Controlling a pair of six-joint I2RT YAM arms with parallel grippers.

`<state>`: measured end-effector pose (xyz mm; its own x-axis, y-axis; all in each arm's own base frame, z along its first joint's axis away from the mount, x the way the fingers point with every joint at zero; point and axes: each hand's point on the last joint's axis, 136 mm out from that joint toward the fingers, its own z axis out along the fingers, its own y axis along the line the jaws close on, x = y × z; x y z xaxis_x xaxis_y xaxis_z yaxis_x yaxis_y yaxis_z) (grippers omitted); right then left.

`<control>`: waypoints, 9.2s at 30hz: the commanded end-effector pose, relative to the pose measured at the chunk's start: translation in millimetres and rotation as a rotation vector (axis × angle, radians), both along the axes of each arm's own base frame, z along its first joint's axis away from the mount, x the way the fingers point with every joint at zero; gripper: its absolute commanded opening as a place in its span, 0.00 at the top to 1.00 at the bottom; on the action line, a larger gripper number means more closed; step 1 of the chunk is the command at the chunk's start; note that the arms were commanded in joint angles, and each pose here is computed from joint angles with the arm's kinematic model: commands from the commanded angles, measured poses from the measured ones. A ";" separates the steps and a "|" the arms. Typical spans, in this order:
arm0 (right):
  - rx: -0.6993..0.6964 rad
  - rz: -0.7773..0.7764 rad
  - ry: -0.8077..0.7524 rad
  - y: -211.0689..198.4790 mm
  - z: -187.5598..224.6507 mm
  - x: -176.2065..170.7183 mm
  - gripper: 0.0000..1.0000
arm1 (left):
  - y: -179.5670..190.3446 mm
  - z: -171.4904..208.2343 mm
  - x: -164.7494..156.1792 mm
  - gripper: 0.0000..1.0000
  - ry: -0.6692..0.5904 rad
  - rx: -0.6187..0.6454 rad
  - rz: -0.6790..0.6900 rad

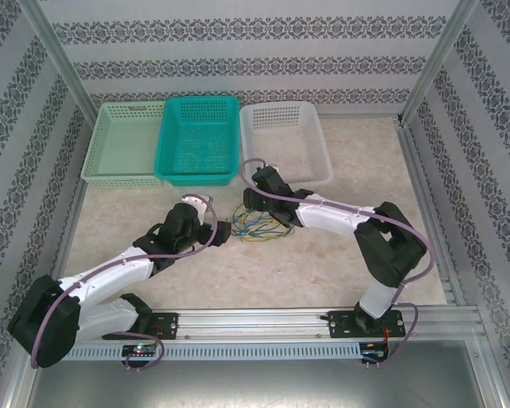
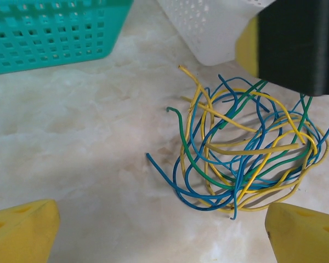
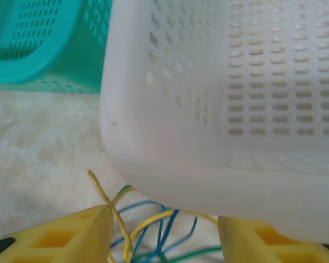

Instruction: Untangle the cables

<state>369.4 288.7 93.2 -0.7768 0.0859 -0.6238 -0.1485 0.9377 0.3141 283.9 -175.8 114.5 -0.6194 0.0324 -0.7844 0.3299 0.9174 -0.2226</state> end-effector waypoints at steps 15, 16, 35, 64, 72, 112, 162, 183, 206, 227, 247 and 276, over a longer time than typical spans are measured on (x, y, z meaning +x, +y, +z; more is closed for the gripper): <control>0.048 -0.050 -0.070 -9.1 43.8 -26.6 1.00 | 35.6 8.8 -22.8 0.02 -0.046 -0.042 0.136; 0.060 -0.029 -0.096 -6.3 57.5 -29.7 1.00 | 32.2 11.2 -21.5 0.02 -0.046 -0.042 0.121; 0.250 0.273 -0.394 -2.7 242.5 -69.7 1.00 | -93.6 136.1 16.3 0.11 -0.246 -0.192 -0.327; 0.448 -0.014 -0.395 -108.6 255.1 -26.6 1.00 | -115.2 100.3 57.0 1.00 -0.175 0.038 -0.256; 0.336 0.059 -0.247 -93.1 224.7 -12.6 1.00 | -111.2 72.0 46.5 1.00 -0.018 0.288 -0.402; -0.028 -0.036 -0.429 -156.5 223.7 -17.4 0.02 | -146.5 160.0 103.2 1.00 0.174 -0.358 -0.304; -0.299 0.523 -0.357 -76.4 108.3 -48.2 0.31 | -126.0 190.4 110.1 1.00 0.238 -0.633 -0.292; -0.355 0.598 -0.355 -35.9 104.9 -8.6 0.39 | -132.6 194.8 110.6 1.00 0.253 -0.692 -0.317; 0.149 0.371 -0.144 -47.8 131.3 5.8 1.00 | -108.3 187.1 153.8 0.25 0.163 -0.615 -0.131; 0.144 0.378 0.492 -70.8 -1.7 68.8 0.88 | -21.0 119.4 91.9 0.14 0.261 -0.312 0.062; 0.042 0.352 0.195 -79.2 94.9 44.2 0.23 | -45.1 39.1 59.5 0.23 0.482 -0.236 -0.018; -0.274 0.695 0.157 27.7 -30.3 -48.7 0.41 | -1.7 12.4 18.5 0.24 0.529 -0.332 0.111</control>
<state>301.9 312.0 57.6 -0.6877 -0.6117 -0.3910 -0.7114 0.6750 0.1953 299.1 -175.6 118.8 -0.9219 -0.2367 -0.3067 -0.0134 0.8107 -0.5853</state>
